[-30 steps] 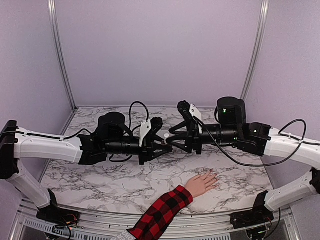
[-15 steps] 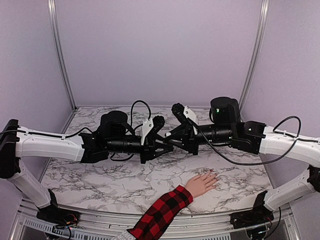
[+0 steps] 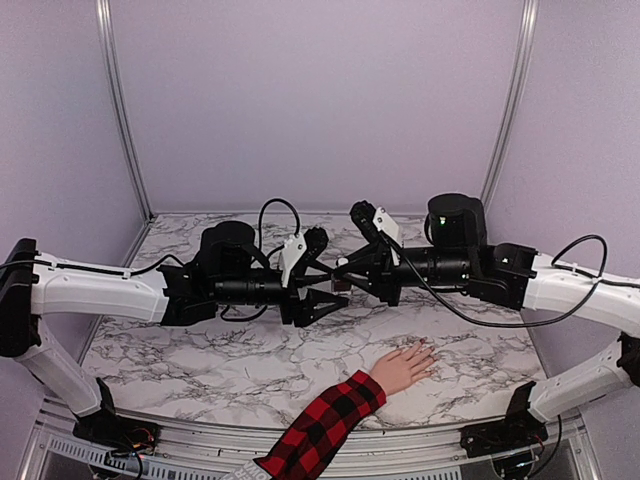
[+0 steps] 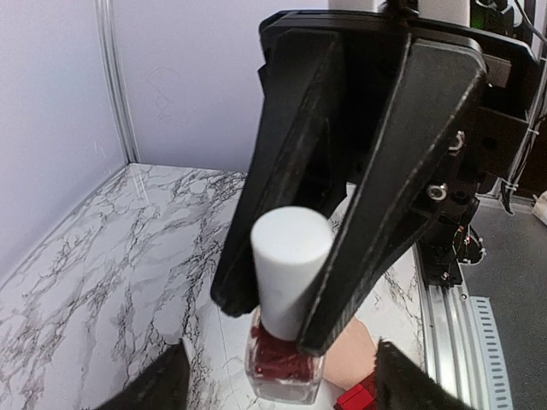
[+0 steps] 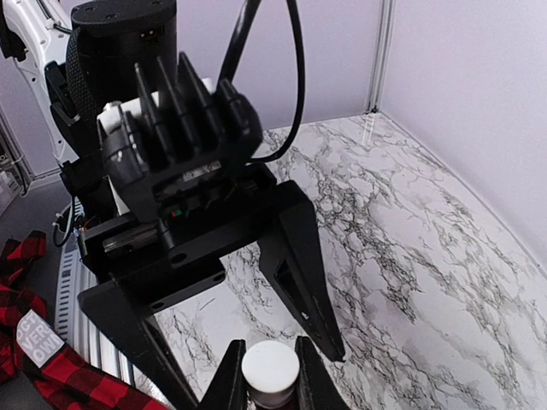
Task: Paint the nails
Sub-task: Pass from the left arm to the right, then set down the nail polish bottle at the center of the board.
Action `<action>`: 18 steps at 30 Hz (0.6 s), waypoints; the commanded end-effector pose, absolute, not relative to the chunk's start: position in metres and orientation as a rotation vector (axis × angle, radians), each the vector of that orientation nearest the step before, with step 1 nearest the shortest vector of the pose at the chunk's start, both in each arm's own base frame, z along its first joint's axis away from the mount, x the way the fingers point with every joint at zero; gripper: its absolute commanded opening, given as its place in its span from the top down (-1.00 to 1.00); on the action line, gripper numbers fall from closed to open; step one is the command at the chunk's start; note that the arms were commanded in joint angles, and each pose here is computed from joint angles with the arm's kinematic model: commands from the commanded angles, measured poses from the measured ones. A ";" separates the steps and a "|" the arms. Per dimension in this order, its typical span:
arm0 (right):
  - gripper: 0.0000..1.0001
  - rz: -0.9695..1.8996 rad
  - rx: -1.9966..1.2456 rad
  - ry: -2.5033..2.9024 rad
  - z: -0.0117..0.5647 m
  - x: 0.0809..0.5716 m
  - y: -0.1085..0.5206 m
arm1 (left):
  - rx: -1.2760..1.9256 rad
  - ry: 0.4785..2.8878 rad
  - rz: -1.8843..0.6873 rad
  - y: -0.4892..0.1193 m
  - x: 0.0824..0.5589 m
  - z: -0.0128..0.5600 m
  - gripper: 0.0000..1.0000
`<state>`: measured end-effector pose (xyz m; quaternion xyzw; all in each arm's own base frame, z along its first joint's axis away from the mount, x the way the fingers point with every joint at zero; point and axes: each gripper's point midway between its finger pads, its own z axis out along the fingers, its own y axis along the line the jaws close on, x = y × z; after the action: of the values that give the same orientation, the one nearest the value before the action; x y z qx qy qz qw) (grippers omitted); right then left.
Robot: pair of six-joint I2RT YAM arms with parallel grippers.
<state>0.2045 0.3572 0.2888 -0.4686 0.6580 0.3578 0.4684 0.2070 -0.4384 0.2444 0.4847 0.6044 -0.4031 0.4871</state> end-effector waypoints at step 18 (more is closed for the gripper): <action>1.00 0.680 -0.602 1.662 0.253 0.313 0.286 | 0.518 1.689 -0.819 -0.336 0.296 0.261 -0.98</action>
<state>0.2914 0.2825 0.2445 -0.2937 0.7288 0.2868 0.5480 0.2816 -0.3574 0.2437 0.2863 0.7166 -0.3487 0.5319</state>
